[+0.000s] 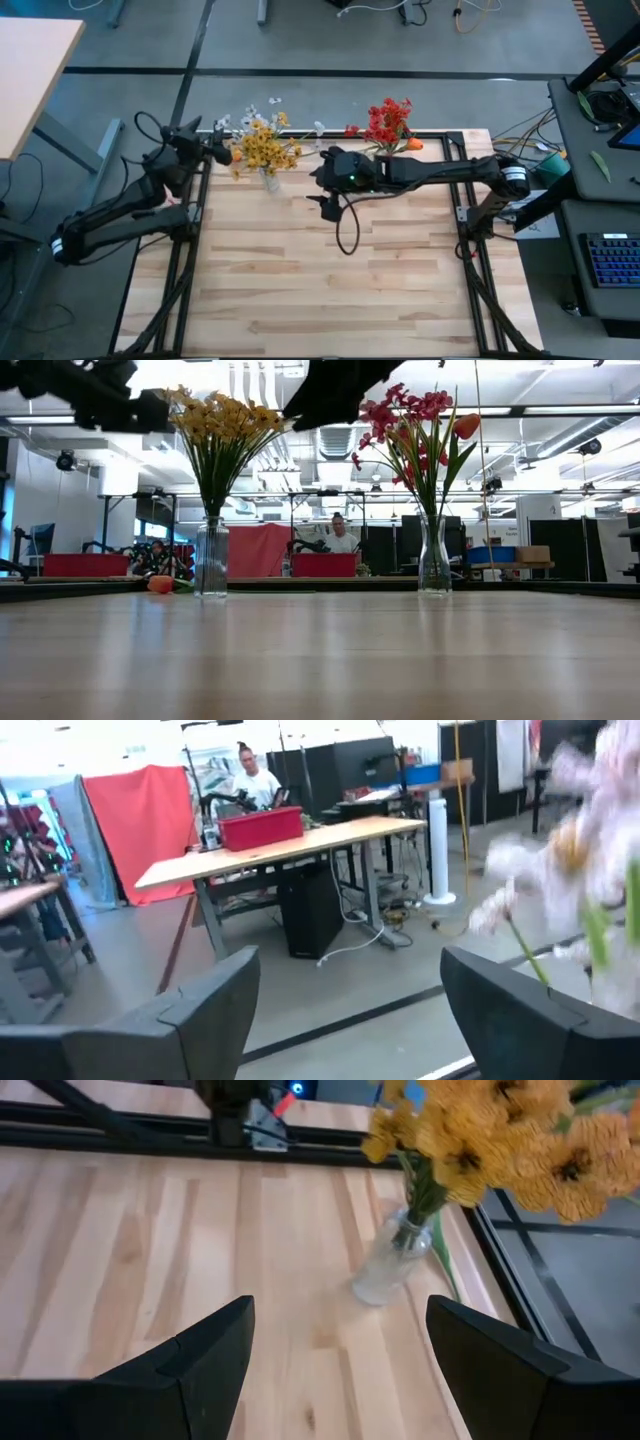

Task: Sort flowers into vase by color
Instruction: Put the orange tulip into the right transparent flower vase

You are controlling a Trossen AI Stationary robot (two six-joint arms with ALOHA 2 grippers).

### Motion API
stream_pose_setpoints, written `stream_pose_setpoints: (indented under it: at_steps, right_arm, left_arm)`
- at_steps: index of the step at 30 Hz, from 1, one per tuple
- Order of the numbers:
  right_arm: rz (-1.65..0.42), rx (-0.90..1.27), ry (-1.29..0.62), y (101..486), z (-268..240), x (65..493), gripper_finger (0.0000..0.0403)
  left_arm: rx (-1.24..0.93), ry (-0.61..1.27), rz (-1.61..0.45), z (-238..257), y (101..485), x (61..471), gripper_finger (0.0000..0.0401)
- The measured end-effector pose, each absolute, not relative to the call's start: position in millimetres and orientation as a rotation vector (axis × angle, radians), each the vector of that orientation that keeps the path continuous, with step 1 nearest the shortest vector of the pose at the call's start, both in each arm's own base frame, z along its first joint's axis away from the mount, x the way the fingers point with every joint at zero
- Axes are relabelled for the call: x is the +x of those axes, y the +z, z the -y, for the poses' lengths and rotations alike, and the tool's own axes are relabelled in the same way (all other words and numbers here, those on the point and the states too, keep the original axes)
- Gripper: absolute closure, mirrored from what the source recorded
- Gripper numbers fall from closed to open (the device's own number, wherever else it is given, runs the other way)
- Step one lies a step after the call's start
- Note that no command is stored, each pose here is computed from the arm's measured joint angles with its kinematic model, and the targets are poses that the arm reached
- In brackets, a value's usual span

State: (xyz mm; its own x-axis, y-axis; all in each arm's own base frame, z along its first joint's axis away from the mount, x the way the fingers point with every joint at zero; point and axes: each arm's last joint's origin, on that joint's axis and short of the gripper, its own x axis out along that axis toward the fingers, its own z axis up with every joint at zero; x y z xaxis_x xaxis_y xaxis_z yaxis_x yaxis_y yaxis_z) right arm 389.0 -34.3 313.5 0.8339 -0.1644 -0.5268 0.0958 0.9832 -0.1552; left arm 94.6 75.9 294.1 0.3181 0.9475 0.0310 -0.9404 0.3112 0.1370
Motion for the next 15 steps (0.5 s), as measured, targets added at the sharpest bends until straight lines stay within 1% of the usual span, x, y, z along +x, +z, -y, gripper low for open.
stream_pose_setpoints:
  at_steps: [6, 11, 15]
  right_arm:
    - [-0.581, -0.133, -0.11, 317.2, 22.9, 384.6, 0.0118]
    - [-0.595, -0.14, -0.087, 317.2, 14.4, 383.0, 0.0121]
    - [-0.617, -0.133, -0.082, 315.3, 11.6, 381.8, 0.0121]
  left_arm:
    - [0.213, 1.293, -0.184, -91.0, 323.2, 105.5, 0.0121]
    - [0.258, 1.439, -0.298, -105.2, 332.5, 105.2, 0.0127]
    - [0.257, 1.501, -0.371, -112.1, 336.7, 100.5, 0.0127]
